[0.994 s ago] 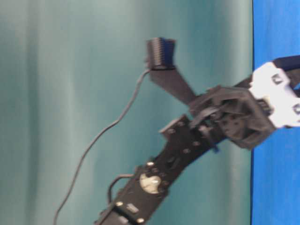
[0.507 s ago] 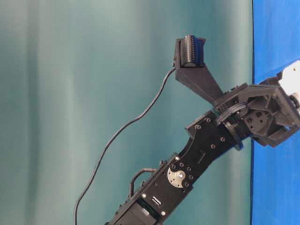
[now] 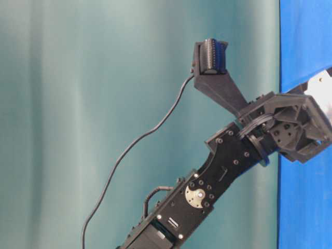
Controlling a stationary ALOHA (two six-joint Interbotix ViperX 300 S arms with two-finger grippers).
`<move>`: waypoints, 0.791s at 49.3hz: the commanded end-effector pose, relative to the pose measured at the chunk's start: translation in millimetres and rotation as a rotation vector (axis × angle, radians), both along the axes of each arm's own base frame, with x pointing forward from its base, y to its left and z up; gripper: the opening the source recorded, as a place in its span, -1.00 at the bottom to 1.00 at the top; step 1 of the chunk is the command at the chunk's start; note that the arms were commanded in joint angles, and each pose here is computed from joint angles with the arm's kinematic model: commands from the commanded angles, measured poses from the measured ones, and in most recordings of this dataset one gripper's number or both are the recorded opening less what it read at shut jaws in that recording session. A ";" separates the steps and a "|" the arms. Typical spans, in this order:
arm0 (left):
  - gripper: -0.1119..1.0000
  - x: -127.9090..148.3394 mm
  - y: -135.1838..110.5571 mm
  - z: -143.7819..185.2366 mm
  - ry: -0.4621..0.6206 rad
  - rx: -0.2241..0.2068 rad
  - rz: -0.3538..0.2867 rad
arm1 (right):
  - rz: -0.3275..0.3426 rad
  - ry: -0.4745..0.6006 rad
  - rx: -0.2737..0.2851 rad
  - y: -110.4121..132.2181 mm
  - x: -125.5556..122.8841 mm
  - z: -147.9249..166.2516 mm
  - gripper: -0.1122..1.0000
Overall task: Handover the blue block to the right arm after grasping it with the left arm, then place it in the designated position.
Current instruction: 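Lower the left gripper around the blue cube and close it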
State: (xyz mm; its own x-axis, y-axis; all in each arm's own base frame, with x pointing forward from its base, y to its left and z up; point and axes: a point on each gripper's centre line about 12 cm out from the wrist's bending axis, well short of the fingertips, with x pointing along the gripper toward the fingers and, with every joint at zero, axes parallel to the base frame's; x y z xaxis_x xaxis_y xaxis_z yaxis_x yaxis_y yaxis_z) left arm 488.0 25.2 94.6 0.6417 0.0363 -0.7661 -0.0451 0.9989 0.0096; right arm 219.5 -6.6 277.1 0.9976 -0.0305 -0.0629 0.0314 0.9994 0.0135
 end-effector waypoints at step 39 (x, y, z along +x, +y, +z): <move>0.03 2.8 -11.0 53.0 -0.078 0.006 -0.024 | -0.002 -0.009 0.003 -0.5 1.9 3.5 0.94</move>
